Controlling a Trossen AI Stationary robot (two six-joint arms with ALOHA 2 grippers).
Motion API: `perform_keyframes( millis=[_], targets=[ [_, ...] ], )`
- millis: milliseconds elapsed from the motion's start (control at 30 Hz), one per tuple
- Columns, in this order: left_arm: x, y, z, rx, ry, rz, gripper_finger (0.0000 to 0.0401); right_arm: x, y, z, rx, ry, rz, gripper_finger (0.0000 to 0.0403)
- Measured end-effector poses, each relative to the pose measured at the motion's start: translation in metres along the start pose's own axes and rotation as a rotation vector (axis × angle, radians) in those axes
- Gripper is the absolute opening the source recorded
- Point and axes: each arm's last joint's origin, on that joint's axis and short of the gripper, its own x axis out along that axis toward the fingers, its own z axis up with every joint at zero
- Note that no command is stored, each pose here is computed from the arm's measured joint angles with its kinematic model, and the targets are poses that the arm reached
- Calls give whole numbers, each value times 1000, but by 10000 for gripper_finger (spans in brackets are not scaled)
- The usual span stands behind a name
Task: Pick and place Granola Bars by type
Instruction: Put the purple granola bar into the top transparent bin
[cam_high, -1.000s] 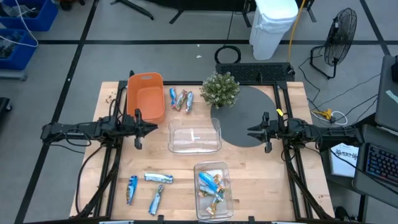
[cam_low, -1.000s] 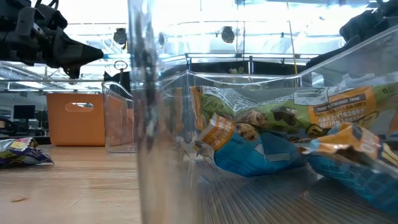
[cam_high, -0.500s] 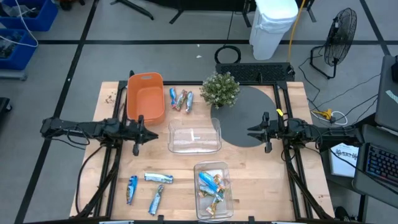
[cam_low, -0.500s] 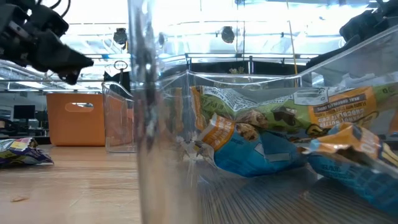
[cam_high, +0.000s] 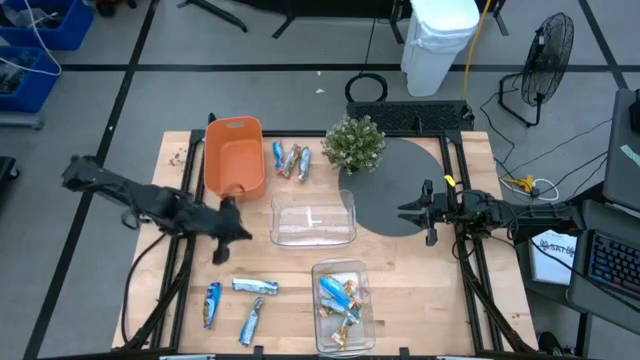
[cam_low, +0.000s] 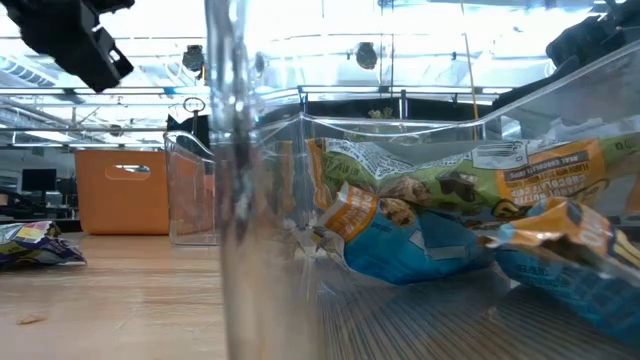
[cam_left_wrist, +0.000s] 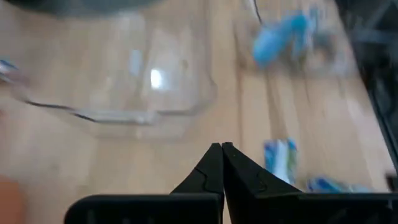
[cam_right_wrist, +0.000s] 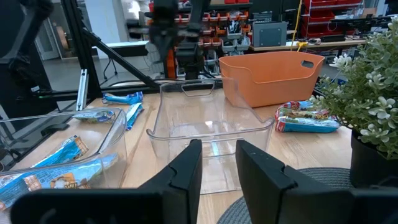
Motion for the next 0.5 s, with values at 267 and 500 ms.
perform_keyframes(
  millis=[267, 500],
  targets=[
    [45, -77, 7, 160, 432, 108, 2, 0, 0, 0, 0, 0, 0, 89],
    [91, -124, 4, 282, 550, 189, 10, 0, 0, 0, 0, 1, 0, 89]
  ],
)
